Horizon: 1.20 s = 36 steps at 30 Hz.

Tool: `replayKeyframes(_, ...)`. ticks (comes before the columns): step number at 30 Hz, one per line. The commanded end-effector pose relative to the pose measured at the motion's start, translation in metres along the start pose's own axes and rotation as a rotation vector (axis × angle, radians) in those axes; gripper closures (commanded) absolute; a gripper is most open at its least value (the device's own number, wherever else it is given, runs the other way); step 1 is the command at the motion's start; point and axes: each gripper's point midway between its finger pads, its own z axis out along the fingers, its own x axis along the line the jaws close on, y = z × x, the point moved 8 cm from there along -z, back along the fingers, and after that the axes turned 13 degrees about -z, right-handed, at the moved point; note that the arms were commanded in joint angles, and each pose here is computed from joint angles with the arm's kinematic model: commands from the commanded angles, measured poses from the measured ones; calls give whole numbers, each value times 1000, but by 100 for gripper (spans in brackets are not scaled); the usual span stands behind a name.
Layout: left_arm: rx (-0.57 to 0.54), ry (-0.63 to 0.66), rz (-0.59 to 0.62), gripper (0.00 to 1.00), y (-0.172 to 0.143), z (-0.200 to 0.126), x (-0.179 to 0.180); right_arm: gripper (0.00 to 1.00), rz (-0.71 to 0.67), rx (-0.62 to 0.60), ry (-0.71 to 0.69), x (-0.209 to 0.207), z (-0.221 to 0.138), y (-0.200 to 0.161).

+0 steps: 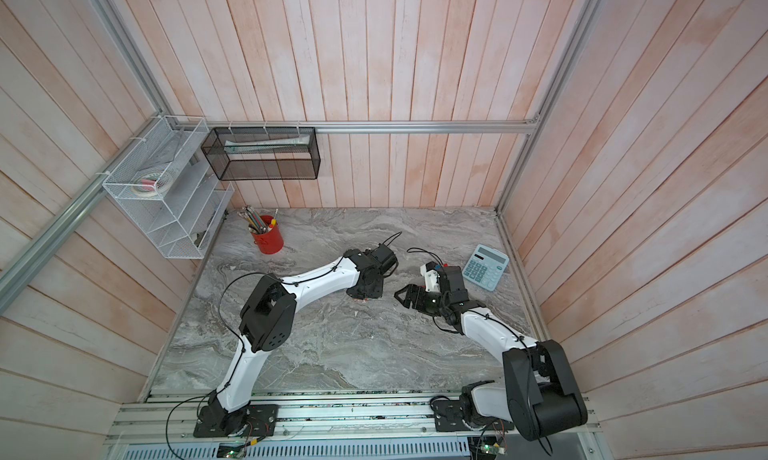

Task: Assemble the letter s with lego
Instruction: Assemble the lego brick with the lego brick, then pick up the lego brick from the center of the board.

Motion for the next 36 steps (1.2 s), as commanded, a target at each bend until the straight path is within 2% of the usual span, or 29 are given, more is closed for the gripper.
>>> replayKeyframes(1, -1, -12, -20, 53, 3, -14, 5, 17, -59, -21, -7, 6, -7, 13)
replayKeyframes(8, -29, -72, -36, 44, 15, -39, 3, 16, -86, -25, -26, 9, -11, 24)
replayKeyframes(13, -55, -121, -33, 37, 24, -62, 2, 17, -82, -8, -119, 0, -12, 33)
replayKeyframes(17, -53, -216, 21, 24, 27, -79, 0, 18, -82, 14, -182, -5, -5, 48)
replayKeyframes(22, -73, -324, 119, 0, 27, -97, -1, 21, -66, 9, -240, -12, 5, 68)
replayKeyframes(30, -97, -469, 83, 0, 31, -110, 33, 24, -63, 34, -373, -19, 42, 98)
replayKeyframes(36, -95, -514, 48, 0, 32, -112, 59, 28, -64, 59, -449, -17, 82, 117)
